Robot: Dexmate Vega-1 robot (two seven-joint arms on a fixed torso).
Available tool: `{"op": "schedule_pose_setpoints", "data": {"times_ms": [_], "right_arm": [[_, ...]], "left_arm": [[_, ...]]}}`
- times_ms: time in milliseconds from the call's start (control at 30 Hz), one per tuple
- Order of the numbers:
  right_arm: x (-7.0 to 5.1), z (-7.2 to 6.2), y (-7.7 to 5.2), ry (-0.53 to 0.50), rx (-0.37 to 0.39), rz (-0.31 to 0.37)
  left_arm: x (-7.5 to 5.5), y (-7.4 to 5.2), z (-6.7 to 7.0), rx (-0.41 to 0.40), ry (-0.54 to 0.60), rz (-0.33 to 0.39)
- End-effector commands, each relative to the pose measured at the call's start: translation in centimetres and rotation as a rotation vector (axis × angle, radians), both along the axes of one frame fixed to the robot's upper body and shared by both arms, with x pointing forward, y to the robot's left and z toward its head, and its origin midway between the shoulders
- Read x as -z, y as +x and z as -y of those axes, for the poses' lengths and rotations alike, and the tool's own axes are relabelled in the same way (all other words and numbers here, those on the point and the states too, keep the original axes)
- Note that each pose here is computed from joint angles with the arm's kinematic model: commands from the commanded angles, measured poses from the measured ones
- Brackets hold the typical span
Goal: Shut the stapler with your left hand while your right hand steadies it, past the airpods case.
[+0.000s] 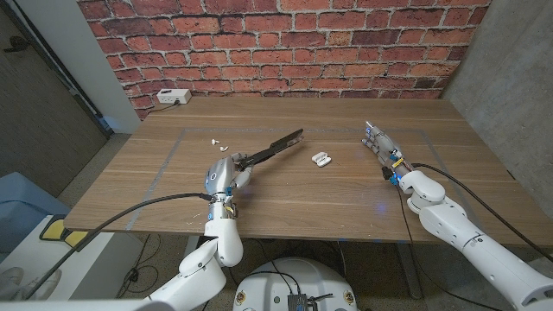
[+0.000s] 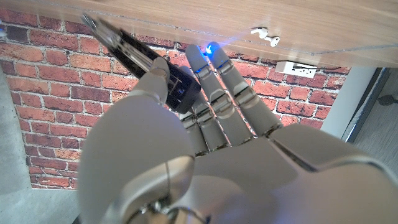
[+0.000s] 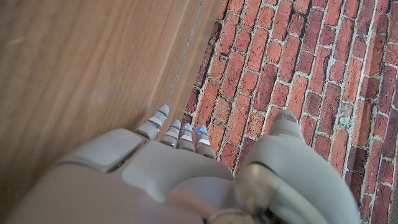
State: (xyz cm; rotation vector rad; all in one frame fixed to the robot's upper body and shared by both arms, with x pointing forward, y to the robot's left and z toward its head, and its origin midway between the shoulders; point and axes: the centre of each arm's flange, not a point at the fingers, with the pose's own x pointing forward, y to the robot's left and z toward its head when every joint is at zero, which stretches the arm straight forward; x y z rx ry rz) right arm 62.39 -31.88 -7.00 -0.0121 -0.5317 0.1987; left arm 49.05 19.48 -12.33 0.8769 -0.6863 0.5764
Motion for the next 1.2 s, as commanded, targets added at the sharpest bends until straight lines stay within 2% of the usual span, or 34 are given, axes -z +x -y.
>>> {"op": "schedule_pose_setpoints", "data": {"times_ms": [33,233,333,533,800,1200], "right_arm": [[0.1,0.3,0.3,0.011,-0.005,0.004],[0.1,0.6,0.3,0.008,-0.004,0.005],[-0.1,0.7,0.2,0.002,-0.001,0.009],[-0.6,0.9,0.1,-0.004,0.003,0.010],[-0.7,0.6,0.2,-0.018,0.003,0.008],[-0.5,0.6,0.0,-0.015,0.007,0.008]], "left_arm": [[-0.5,0.5,0.6,0.041,-0.029,0.010],[-0.3,0.6,0.9,0.062,-0.052,0.022],[0.1,0.4,1.0,0.062,-0.100,0.068],[0.4,0.2,0.9,0.094,-0.143,0.084],[0.6,0.0,1.1,0.125,-0.189,0.094],[0.4,-0.3,1.5,0.226,-0.288,0.117]]}}
